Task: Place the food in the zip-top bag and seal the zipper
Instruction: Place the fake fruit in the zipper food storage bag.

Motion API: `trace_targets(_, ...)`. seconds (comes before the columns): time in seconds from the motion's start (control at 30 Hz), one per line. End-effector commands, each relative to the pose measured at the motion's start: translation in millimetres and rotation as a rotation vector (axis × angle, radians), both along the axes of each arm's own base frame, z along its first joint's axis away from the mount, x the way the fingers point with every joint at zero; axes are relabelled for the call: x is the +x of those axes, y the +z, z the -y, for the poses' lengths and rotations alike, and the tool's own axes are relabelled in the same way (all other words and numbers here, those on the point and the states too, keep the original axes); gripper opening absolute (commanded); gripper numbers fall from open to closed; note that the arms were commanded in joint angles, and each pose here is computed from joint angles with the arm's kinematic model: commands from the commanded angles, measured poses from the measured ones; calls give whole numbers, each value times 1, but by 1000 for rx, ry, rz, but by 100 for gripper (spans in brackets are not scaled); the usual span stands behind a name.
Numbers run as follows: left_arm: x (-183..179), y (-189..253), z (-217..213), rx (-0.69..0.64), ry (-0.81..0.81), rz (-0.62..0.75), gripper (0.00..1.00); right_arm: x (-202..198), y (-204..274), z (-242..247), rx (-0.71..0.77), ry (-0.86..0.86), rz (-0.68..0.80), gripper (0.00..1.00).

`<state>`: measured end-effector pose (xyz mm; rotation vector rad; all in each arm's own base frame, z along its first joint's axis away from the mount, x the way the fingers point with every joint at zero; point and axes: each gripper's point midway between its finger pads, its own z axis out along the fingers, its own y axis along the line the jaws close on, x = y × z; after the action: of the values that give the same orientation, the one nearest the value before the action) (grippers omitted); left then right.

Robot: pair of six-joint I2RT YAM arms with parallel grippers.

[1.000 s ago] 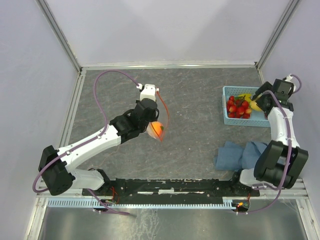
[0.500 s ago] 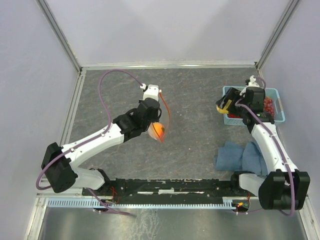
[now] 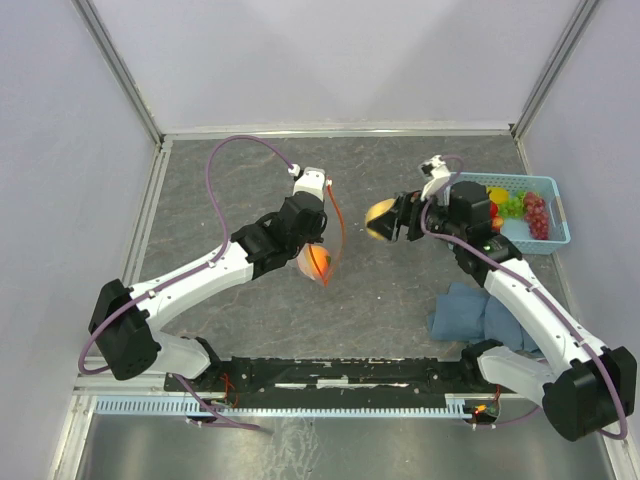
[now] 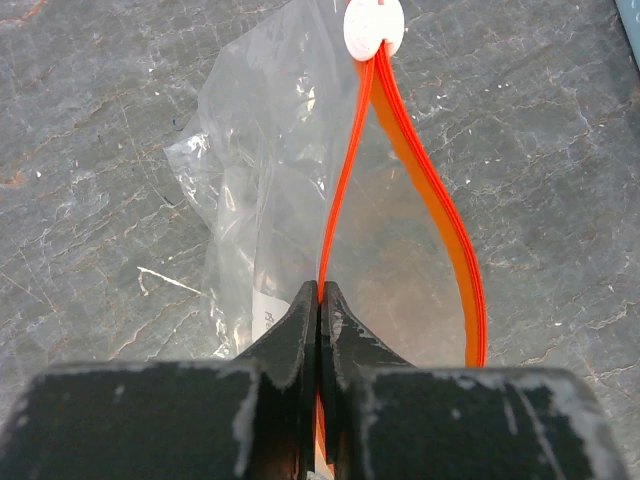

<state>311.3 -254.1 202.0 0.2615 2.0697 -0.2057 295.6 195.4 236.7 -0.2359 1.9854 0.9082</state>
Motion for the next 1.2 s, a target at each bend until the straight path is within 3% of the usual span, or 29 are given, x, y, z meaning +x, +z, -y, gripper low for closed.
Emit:
trace_targets(0.0,7,29,7,-36,-25,52,3,-27,29,-52,57,249,147,59)
trace_targets(0.3,3,32,11,-57,-56,46,3,-60,13,-115,76,477,163,59)
trace_targets(0.67,-12,39,23,-125,-145,24,3,-38,-36,-123,13,428,96,58)
trace_targets(0.87,-20,48,25,-159,-181,27,3,-22,-60,-114,-71,364,136,57)
trace_targets(1.17,-34,49,45,-213,-297,-25,3,0,-48,-116,-31,273,237,57)
